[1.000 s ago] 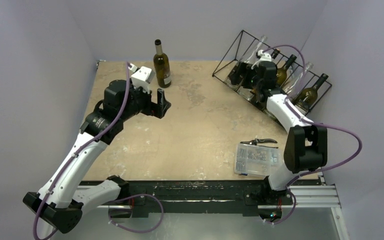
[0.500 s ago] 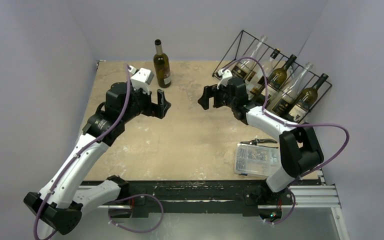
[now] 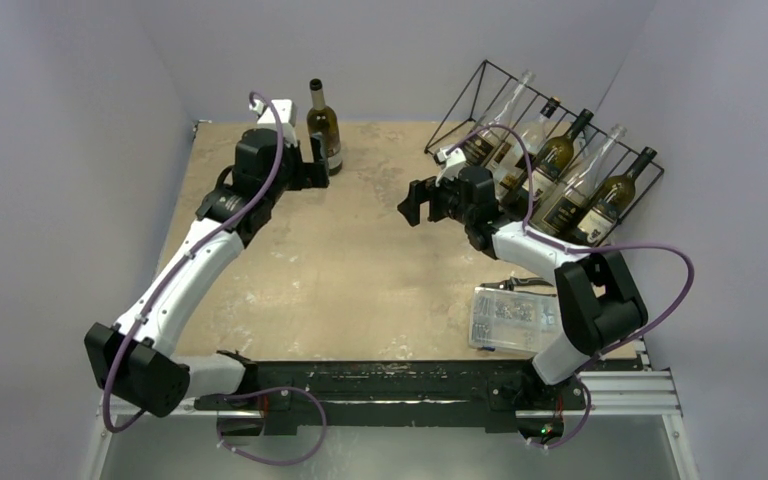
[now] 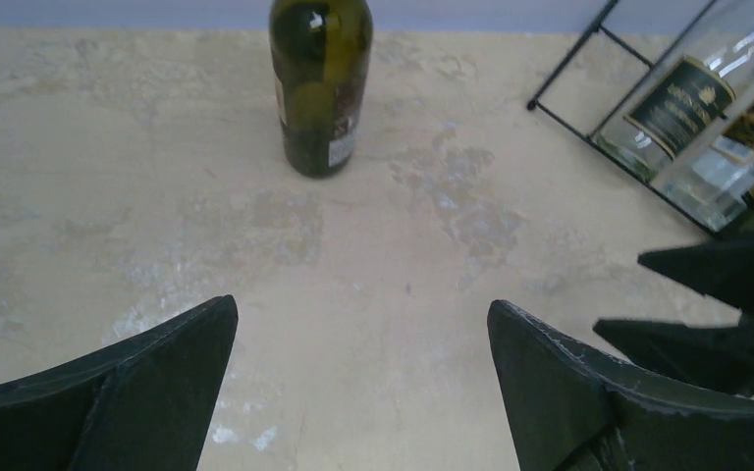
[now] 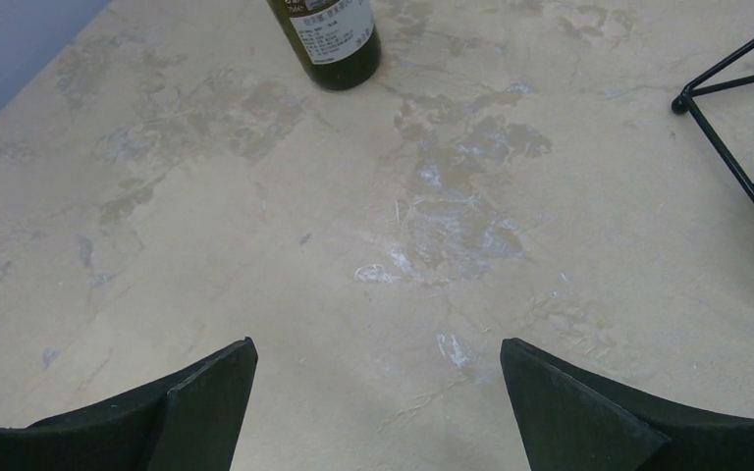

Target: Put the wine bottle on the wine rack

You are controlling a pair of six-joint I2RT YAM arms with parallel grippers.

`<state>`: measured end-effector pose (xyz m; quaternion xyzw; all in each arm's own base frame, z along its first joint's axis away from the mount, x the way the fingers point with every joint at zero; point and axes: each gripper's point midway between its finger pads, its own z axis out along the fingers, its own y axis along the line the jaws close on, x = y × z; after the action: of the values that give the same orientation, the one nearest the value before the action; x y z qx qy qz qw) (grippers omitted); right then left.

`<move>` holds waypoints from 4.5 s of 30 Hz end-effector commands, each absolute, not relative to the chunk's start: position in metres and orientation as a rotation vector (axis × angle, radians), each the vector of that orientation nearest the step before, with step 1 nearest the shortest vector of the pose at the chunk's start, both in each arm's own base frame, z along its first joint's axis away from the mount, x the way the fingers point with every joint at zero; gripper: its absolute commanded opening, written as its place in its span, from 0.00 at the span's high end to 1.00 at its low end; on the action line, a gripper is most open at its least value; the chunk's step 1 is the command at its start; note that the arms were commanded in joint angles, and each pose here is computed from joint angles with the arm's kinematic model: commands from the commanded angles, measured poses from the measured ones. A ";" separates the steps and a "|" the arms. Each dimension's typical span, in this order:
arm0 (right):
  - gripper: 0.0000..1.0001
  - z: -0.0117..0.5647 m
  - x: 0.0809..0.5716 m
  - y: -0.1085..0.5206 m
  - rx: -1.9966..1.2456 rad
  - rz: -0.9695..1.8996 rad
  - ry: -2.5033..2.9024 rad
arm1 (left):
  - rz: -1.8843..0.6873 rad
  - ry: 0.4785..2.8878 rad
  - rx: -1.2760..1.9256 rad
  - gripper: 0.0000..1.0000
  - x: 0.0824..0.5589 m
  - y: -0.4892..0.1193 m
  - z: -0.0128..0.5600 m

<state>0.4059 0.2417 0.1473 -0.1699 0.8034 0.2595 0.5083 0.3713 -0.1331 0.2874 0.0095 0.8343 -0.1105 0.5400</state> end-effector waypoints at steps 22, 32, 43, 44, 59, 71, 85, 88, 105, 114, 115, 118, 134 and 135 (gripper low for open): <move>0.01 0.222 0.402 0.241 -0.469 0.624 1.675 | -0.076 1.533 -0.133 0.11 0.606 -0.123 0.348; 0.01 0.227 0.401 0.242 -0.477 0.628 1.660 | 0.047 1.630 -0.176 0.51 0.623 -0.111 0.313; 0.01 0.223 0.402 0.241 -0.473 0.621 1.668 | -0.064 1.789 0.054 1.00 0.572 -0.134 0.312; 0.01 0.223 0.402 0.241 -0.472 0.620 1.672 | -0.093 1.806 0.074 1.00 0.563 -0.138 0.310; 0.01 0.225 0.400 0.242 -0.479 0.629 1.670 | -0.414 1.856 0.358 1.00 0.413 -0.237 0.305; 0.01 0.231 0.395 0.245 -0.492 0.654 1.648 | -0.506 1.928 0.456 0.94 0.363 -0.264 0.294; 0.01 0.232 0.392 0.248 -0.504 0.678 1.642 | -0.528 1.954 0.370 0.17 0.344 -0.249 0.302; 0.01 0.231 0.391 0.247 -0.505 0.674 1.642 | -0.518 1.947 0.369 0.12 0.338 -0.243 0.308; 0.01 0.215 0.396 0.244 -0.474 0.661 1.667 | 0.023 1.736 0.392 0.02 0.296 -0.117 0.347; 0.01 0.229 0.364 0.256 -0.427 0.866 1.670 | 0.022 1.692 0.290 0.00 0.286 -0.085 0.345; 0.01 0.231 0.360 0.254 -0.418 0.870 1.669 | 0.004 1.701 0.259 0.00 0.285 -0.083 0.342; 0.01 0.240 0.346 0.253 -0.421 0.917 1.641 | -0.050 1.695 0.238 0.00 0.279 -0.086 0.342; 0.11 0.296 0.335 0.299 -0.477 1.035 1.566 | -0.432 1.729 0.219 0.00 0.255 -0.122 0.354; 0.11 0.298 0.337 0.303 -0.478 1.028 1.571 | -0.431 1.729 0.214 0.00 0.254 -0.120 0.355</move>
<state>0.3300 0.2875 0.2631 -0.1978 0.6895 0.4337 0.5453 0.2628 -0.1106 0.3355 0.1021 0.7622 -0.1367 0.6245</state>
